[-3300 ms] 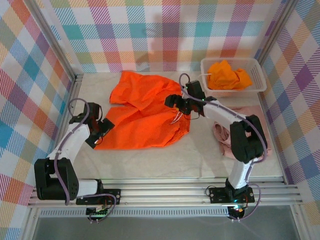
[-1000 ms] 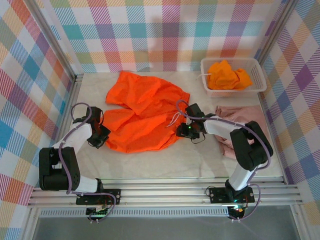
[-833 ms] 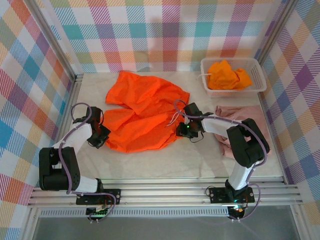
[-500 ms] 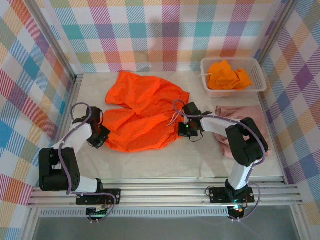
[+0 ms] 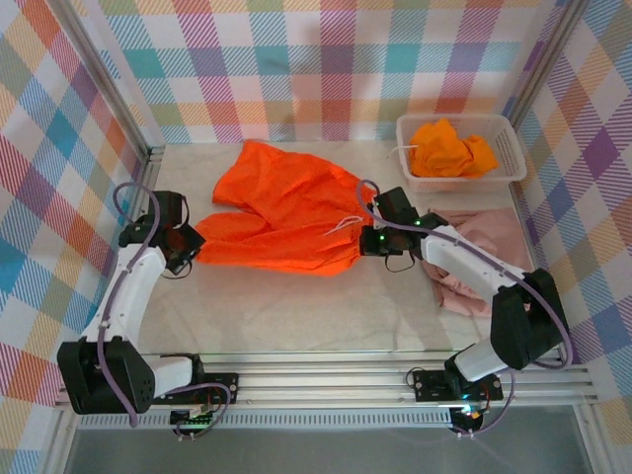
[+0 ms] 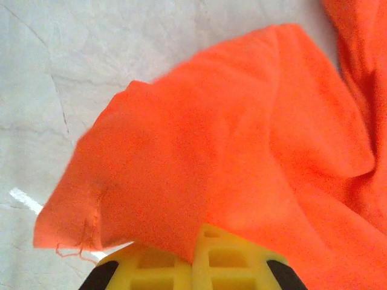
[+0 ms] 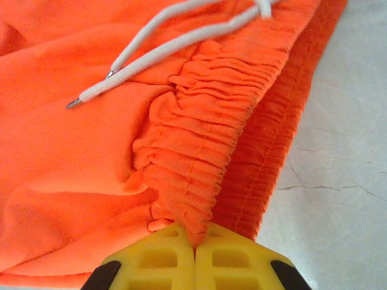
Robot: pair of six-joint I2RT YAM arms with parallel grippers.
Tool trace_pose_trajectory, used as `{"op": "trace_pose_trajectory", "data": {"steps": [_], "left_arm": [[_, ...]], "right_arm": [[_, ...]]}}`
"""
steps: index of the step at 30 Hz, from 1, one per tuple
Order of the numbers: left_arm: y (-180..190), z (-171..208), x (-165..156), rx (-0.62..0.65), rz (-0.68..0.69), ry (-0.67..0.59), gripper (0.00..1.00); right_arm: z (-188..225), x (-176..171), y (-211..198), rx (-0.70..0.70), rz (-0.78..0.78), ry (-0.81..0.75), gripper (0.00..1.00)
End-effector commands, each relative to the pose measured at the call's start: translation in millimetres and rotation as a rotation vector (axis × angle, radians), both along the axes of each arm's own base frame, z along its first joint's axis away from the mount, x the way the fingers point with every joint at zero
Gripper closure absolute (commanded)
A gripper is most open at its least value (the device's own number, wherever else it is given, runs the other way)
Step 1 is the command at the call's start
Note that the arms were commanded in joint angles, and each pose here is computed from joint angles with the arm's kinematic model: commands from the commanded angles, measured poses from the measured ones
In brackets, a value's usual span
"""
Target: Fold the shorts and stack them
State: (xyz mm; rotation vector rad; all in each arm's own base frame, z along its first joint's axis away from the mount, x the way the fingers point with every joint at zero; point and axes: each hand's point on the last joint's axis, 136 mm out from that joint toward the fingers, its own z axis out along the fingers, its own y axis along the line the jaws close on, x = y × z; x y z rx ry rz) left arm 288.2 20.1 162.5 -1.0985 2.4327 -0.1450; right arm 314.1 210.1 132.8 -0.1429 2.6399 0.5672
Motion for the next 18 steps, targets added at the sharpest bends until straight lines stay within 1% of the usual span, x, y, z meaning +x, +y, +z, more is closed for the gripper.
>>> {"op": "trace_pose_trajectory", "data": {"steps": [1,5,8,9,10,12,13,15,16,18], "left_arm": [[4.4,24.1,-9.5,0.062,-0.04,-0.011,1.0],[-7.9,53.4,-3.4,0.052,-0.157,-0.095,1.0],[-19.7,60.5,-2.8,0.027,-0.235,-0.14,0.99],[-21.5,59.3,-4.3,0.022,-0.247,-0.143,0.97],[-22.6,55.9,-6.3,0.019,-0.255,-0.141,0.93],[-22.5,49.2,-11.3,0.022,-0.26,-0.128,0.87],[-21.7,47.5,-14.1,0.026,-0.258,-0.125,0.83],[-21.7,50.2,-16.8,0.031,-0.263,-0.139,0.75],[-22.4,54.1,-17.8,0.031,-0.266,-0.156,0.66],[-25.8,64.8,-17.7,0.023,-0.281,-0.198,0.56]], "right_arm": [[15.7,-6.7,-9.1,-0.012,0.004,-0.015,1.0],[24.0,-11.9,-16.2,-0.016,-0.008,-0.037,1.0],[18.9,-17.6,-23.2,-0.039,-0.016,-0.031,1.0],[16.2,-19.9,-25.2,-0.046,-0.018,-0.027,1.0],[12.5,-22.7,-26.7,-0.048,-0.019,-0.018,1.0],[3.5,-30.3,-28.3,-0.05,-0.013,0.007,1.0],[-0.2,-34.9,-28.1,-0.041,-0.008,0.019,1.0],[-7.1,-46.3,-25.3,-0.013,0.019,0.049,1.0],[-11.3,-52.6,-25.1,-0.003,0.029,0.066,1.0],[-18.3,-66.1,-24.6,0.016,0.051,0.1,1.0]]}}
